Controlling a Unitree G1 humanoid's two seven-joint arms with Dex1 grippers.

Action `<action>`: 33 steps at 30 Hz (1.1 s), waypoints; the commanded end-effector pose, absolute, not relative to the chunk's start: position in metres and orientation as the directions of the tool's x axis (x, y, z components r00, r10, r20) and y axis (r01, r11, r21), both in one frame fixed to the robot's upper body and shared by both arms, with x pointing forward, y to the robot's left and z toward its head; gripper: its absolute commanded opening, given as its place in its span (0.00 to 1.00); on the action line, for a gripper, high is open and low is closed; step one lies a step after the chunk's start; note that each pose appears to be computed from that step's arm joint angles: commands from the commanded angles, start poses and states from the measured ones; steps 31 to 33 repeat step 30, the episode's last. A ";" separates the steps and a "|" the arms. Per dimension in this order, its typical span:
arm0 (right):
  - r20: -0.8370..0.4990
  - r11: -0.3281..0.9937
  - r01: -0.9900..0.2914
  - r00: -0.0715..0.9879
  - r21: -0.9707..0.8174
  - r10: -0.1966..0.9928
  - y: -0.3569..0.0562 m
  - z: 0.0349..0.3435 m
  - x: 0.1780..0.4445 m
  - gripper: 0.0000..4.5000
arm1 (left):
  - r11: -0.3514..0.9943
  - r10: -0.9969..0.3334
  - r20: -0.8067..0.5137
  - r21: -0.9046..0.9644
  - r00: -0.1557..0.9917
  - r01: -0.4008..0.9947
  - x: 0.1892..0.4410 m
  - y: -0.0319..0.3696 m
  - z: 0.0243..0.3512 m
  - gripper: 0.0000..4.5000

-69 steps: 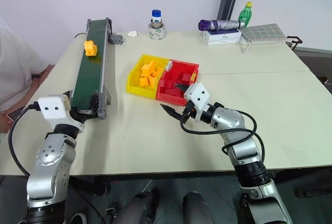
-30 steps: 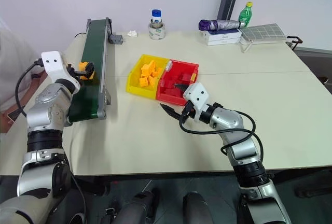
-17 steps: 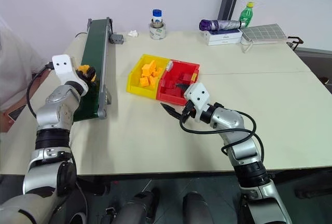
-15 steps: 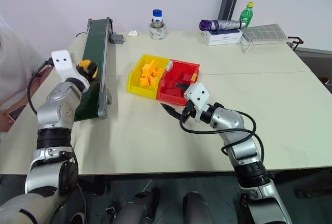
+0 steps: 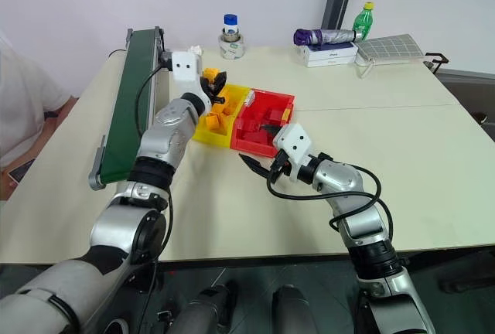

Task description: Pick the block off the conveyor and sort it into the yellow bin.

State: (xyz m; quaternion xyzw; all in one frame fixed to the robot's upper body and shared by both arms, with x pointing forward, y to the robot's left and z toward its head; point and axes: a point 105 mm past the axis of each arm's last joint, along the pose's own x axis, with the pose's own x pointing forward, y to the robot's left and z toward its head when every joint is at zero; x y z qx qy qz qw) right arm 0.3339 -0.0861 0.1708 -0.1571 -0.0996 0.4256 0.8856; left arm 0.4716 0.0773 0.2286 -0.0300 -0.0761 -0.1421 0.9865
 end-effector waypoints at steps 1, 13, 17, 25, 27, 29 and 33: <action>0.086 0.599 -0.698 0.621 -0.392 0.779 -0.088 0.184 0.329 1.00 | 0.963 -0.253 0.237 -0.027 0.938 0.267 0.475 0.078 0.253 0.54; 0.084 0.605 -0.697 0.627 -0.385 0.775 -0.089 0.183 0.327 1.00 | 0.903 -0.414 0.306 0.014 0.858 0.430 0.450 0.096 0.263 0.99; 0.076 0.597 -0.704 0.621 -0.385 0.780 -0.088 0.181 0.327 1.00 | 0.856 -0.509 0.215 0.021 0.834 0.517 0.407 0.133 0.246 0.99; 0.065 0.574 -0.719 0.600 -0.392 0.797 -0.087 0.182 0.329 1.00 | 0.823 -0.541 -0.027 0.188 0.840 0.536 0.327 0.231 0.218 0.99; 0.061 0.568 -0.723 0.596 -0.394 0.801 -0.087 0.181 0.329 1.00 | 0.833 -0.517 -0.040 0.206 0.855 0.514 0.323 0.242 0.217 0.99; 0.054 0.560 -0.726 0.591 -0.400 0.805 -0.087 0.180 0.329 1.00 | 0.838 -0.498 -0.036 0.238 0.866 0.492 0.320 0.249 0.214 0.99; 0.050 0.556 -0.727 0.589 -0.403 0.807 -0.087 0.180 0.329 1.00 | 0.834 -0.498 -0.028 0.257 0.867 0.488 0.318 0.250 0.213 0.99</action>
